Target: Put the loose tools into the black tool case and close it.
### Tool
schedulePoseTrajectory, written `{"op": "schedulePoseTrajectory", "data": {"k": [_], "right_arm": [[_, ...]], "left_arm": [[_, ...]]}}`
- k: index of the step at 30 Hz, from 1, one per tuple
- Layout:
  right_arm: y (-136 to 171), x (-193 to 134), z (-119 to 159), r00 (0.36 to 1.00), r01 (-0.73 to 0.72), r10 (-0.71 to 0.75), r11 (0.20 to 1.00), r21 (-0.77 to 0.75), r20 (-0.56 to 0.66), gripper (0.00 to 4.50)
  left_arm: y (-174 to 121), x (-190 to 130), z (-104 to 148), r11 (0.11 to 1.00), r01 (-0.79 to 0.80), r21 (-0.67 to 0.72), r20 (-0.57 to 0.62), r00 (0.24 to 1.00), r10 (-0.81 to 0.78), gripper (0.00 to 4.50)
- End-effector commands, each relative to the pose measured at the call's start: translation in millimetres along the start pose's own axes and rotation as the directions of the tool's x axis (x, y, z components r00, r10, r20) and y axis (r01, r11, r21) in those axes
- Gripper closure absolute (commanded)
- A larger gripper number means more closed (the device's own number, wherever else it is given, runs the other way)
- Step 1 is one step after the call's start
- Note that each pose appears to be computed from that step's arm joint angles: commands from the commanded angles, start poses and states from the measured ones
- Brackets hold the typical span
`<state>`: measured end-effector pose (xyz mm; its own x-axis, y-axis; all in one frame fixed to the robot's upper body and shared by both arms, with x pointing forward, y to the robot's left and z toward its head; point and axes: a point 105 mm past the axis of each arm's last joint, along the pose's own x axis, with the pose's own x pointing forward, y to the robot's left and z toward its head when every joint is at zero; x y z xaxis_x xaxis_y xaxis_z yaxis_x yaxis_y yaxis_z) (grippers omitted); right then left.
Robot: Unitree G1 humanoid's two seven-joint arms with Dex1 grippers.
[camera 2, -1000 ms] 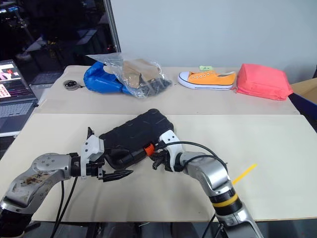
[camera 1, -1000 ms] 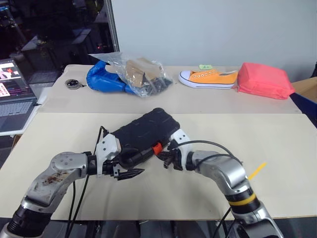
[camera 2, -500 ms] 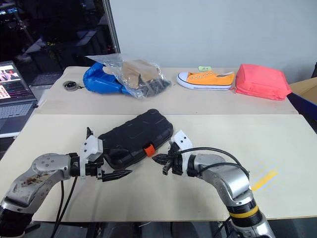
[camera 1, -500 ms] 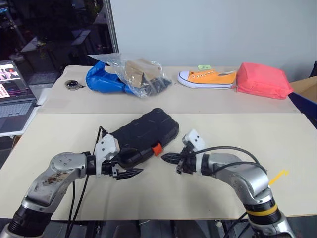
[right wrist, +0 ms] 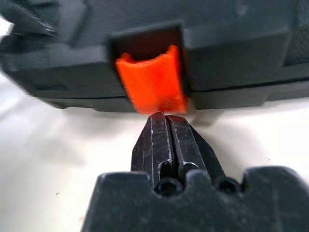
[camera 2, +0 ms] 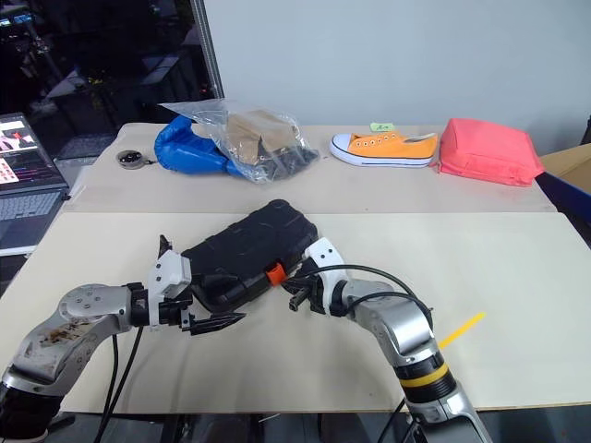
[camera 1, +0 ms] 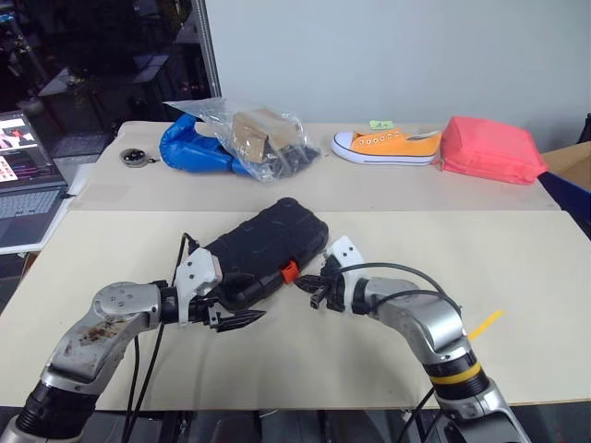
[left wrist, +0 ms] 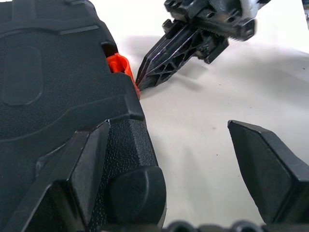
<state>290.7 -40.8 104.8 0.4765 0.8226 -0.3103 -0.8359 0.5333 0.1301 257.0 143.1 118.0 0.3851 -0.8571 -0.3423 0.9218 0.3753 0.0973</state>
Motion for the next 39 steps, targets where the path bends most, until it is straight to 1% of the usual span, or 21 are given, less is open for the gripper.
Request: {"op": "schedulePoseTrajectory", "data": {"k": [1, 4, 7, 11, 16, 29, 34, 38, 39], "right_arm": [[14, -15, 26, 0.991, -0.071, 0.076, 0.996, -0.048, 0.111, 4.47], [10, -10, 36, 0.984, -0.039, 0.045, 0.999, -0.036, 0.171, 4.47], [1, -1, 43, 0.979, 0.019, -0.012, 0.999, -0.030, 0.202, 4.47], [-6, 8, 39, 0.980, 0.061, -0.052, 0.997, -0.040, 0.192, 4.47], [-8, 14, 16, 0.993, 0.070, -0.063, 0.995, -0.068, 0.095, 4.47], [-4, 34, -22, 0.996, 0.083, -0.089, 0.978, -0.189, -0.022, 4.47], [-4, 35, -34, 0.994, 0.076, -0.091, 0.973, -0.217, -0.063, 4.47], [-6, 36, -43, 0.991, 0.069, -0.099, 0.957, -0.281, -0.093, 4.47], [-6, 36, -48, 0.989, 0.062, -0.101, 0.945, -0.320, -0.108, 4.47]], "left_arm": [[-2, 1, -25, 0.997, -0.009, -0.078, -0.072, 0.997, 0.003, 0.31], [-2, 2, -25, 0.997, -0.006, -0.078, -0.071, 0.998, 0.000, 0.31], [-2, 2, -25, 0.997, -0.006, -0.077, -0.070, 0.998, 0.001, 0.31], [-1, 2, -25, 0.997, -0.009, -0.075, -0.071, 0.997, 0.004, 0.31], [-1, 2, -24, 0.997, -0.014, -0.074, -0.067, 0.998, 0.009, 0.31], [-1, 4, -22, 0.997, -0.019, -0.078, -0.059, 0.998, 0.015, 0.31], [0, 5, -21, 0.997, -0.019, -0.081, -0.058, 0.998, 0.015, 0.31], [-1, 5, -21, 0.996, -0.018, -0.083, -0.057, 0.998, 0.014, 0.31], [0, 5, -21, 0.996, -0.020, -0.085, -0.056, 0.998, 0.015, 0.31]]}}
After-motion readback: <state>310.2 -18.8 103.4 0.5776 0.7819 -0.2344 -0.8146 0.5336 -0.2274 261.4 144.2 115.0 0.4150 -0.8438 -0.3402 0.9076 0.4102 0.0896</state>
